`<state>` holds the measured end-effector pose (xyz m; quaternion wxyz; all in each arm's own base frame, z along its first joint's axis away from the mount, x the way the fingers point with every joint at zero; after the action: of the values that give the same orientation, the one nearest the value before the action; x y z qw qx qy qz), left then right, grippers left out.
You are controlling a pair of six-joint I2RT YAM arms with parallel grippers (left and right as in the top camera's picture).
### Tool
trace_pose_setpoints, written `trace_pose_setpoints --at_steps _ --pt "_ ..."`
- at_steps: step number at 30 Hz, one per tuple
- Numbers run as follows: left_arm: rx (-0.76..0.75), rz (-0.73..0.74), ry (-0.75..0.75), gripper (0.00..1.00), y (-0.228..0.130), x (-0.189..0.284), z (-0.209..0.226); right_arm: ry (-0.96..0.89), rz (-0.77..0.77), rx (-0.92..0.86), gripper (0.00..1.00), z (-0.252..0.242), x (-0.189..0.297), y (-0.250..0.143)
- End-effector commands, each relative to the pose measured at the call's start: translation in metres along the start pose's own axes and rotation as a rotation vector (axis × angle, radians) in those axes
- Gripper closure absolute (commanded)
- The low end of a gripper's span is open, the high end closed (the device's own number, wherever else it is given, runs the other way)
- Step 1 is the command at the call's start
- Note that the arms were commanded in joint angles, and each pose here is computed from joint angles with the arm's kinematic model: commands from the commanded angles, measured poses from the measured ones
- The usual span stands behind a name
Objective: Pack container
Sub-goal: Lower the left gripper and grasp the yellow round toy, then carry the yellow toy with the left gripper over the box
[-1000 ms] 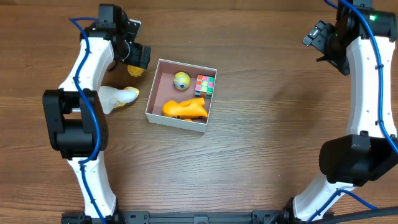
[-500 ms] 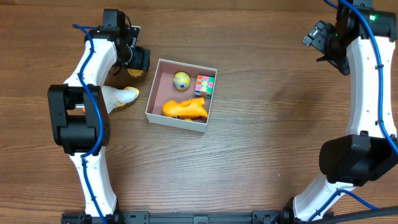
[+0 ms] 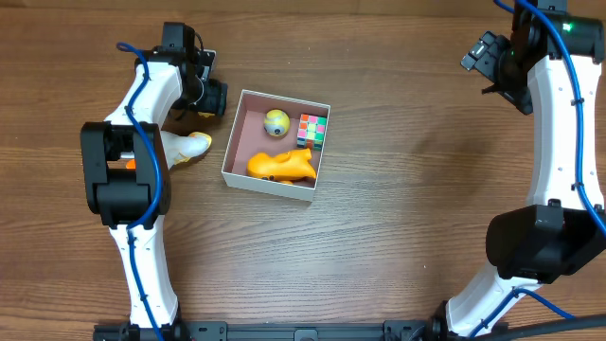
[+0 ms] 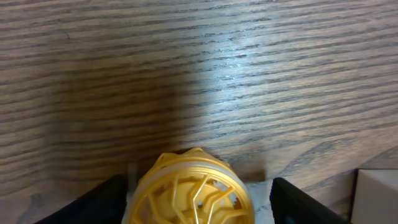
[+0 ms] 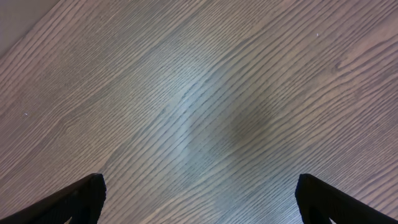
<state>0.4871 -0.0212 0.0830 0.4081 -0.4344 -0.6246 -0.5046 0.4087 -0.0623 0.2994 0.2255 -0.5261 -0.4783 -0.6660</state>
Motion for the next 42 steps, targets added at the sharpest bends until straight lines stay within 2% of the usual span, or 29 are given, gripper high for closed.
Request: trace_pose_setpoints --at_steps 1,10,15,26,34,42 --pt "0.013 0.019 0.007 0.28 -0.002 -0.012 -0.001 0.005 -0.02 -0.006 0.0 0.0 0.007 0.001" --pt "0.015 -0.002 0.005 0.36 0.002 -0.012 -0.002 0.005 -0.021 -0.006 0.0 0.0 0.007 0.001" --pt "0.033 -0.006 0.03 0.48 0.002 -0.012 0.001 0.005 -0.021 -0.006 0.0 0.0 0.007 0.001" --pt "0.048 -0.004 0.056 0.53 0.007 -0.002 0.001 0.005 -0.021 -0.006 0.0 0.0 0.007 0.001" --pt "0.039 -0.098 0.04 0.54 0.051 0.069 -0.014 0.005 -0.02 -0.006 0.0 0.0 0.007 0.001" --pt "0.011 -0.107 0.029 0.57 0.057 0.134 -0.037 0.005 -0.02 -0.006 0.0 0.0 0.007 0.001"
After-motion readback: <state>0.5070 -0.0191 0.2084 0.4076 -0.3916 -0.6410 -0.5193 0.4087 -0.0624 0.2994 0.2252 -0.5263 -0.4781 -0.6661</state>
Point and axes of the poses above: each gripper's point midway between its finger pads, its own x axis back along the fingers, its own z axis along the line the jaws close on, y = z × x, the point moved 8 cm from there along x, back along the fingers, and after that the axes turned 12 degrees about x, right-handed, at the moved point
